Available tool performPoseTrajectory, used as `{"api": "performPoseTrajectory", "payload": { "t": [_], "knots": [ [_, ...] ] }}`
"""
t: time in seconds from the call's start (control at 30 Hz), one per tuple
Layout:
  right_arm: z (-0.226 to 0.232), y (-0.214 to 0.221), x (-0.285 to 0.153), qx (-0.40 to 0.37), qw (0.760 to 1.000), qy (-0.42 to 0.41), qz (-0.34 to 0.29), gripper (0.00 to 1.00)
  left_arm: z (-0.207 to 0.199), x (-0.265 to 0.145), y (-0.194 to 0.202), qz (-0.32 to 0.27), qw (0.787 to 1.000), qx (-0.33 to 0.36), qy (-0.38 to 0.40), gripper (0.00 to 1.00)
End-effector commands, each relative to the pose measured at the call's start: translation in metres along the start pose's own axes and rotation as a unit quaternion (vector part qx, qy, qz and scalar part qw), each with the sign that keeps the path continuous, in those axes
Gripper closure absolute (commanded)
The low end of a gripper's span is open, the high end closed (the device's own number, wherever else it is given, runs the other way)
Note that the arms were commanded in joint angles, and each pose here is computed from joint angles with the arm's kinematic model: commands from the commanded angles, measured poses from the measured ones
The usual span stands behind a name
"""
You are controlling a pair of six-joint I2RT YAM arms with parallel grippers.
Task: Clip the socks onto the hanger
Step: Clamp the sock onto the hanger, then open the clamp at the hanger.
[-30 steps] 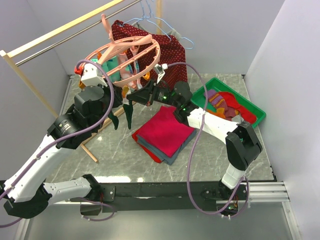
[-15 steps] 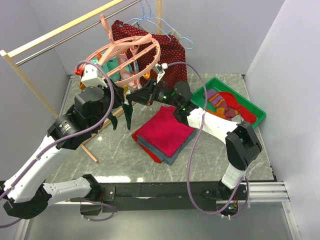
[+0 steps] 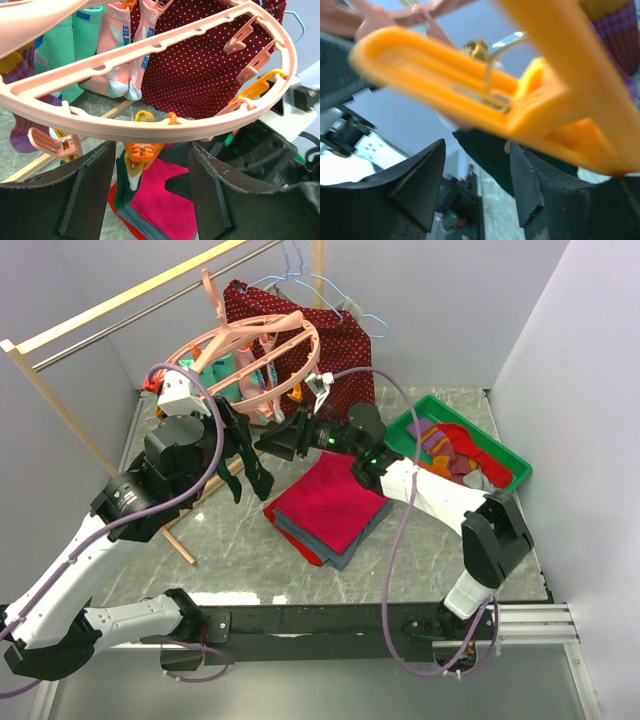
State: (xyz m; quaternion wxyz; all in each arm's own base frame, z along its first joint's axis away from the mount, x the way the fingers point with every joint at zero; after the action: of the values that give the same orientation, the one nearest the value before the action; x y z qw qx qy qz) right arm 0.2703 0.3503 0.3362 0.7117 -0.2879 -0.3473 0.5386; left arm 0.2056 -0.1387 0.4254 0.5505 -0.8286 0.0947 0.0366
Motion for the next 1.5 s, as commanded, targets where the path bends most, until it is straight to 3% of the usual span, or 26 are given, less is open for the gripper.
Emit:
{"api": "performPoseTrajectory", "payload": {
  "t": [0.0,0.47,1.1,1.3,1.33,1.47],
  "knots": [
    [0.022,-0.013,-0.015,-0.082,0.996,0.027,-0.007,0.36,0.005,-0.005,-0.008,-0.018,1.0,-0.004,-0.008,0.37],
    [0.021,-0.037,-0.019,-0.152,0.987,0.035,-0.04,0.27,0.014,-0.011,-0.011,-0.02,0.999,0.002,-0.028,0.39],
    [0.03,-0.058,0.001,-0.192,0.979,-0.028,-0.063,0.27,0.011,-0.015,-0.009,-0.004,1.0,-0.003,-0.012,0.36],
    [0.031,-0.058,0.0,-0.194,0.978,-0.034,-0.063,0.53,0.01,-0.017,-0.012,-0.002,1.0,-0.01,-0.008,0.36],
    [0.032,-0.056,0.0,-0.194,0.978,-0.035,-0.062,0.63,0.009,-0.017,-0.012,0.0,1.0,-0.011,-0.009,0.36],
    [0.034,-0.054,-0.003,-0.194,0.978,-0.036,-0.061,0.77,0.008,-0.016,-0.009,0.01,1.0,-0.012,-0.008,0.35]
  ]
}}
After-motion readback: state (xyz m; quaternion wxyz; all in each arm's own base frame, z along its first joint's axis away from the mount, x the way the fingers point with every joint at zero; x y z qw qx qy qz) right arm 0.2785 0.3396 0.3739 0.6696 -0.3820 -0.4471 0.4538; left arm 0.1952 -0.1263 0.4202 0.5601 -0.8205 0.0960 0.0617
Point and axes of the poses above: each gripper's point midway between its finger pads, its own x axis out along the fingers, its own z axis along the line the jaws close on, y = z × x, the point moved 7 cm from there along -x, back along the fingers
